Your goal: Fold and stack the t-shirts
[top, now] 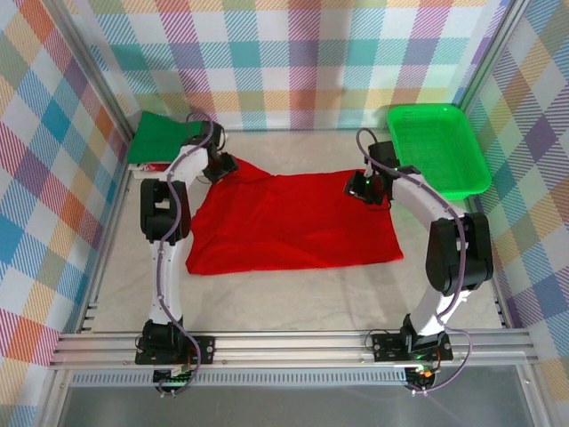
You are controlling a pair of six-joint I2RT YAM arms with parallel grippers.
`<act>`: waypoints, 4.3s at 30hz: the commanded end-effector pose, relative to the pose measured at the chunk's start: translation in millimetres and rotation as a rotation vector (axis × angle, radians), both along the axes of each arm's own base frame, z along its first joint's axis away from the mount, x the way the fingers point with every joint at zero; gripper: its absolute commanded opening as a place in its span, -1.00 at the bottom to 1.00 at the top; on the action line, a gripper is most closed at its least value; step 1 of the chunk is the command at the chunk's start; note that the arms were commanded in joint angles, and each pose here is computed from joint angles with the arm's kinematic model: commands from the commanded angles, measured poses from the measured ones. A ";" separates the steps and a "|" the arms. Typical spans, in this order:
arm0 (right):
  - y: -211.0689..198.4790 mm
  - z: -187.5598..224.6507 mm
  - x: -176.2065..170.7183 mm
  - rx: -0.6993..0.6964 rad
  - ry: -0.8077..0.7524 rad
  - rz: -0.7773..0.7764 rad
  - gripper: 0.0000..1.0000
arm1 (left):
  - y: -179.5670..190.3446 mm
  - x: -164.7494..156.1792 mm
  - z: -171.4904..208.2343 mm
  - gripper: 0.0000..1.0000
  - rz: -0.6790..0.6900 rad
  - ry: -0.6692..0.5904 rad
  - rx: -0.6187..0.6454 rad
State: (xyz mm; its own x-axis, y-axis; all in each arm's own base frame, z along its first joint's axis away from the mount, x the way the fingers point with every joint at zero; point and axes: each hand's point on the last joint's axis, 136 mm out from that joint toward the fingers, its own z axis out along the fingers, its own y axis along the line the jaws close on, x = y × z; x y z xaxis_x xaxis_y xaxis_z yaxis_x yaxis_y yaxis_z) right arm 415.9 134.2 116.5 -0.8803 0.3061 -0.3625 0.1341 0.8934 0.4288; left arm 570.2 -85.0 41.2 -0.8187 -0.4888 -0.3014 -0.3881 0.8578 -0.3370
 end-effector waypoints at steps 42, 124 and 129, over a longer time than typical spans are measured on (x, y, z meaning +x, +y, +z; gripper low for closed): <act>-39.6 -25.3 69.9 -0.222 0.054 -0.085 -0.12 | -43.2 34.8 164.1 -1.00 -0.017 -0.333 -0.173; -92.8 -23.9 135.7 -0.292 0.053 -0.251 -1.00 | -12.8 -103.7 166.2 -1.00 -0.020 -0.308 -0.003; -94.2 -17.4 139.5 -0.299 0.020 -0.250 -1.00 | -18.1 -109.1 178.0 -1.00 -0.036 -0.326 -0.035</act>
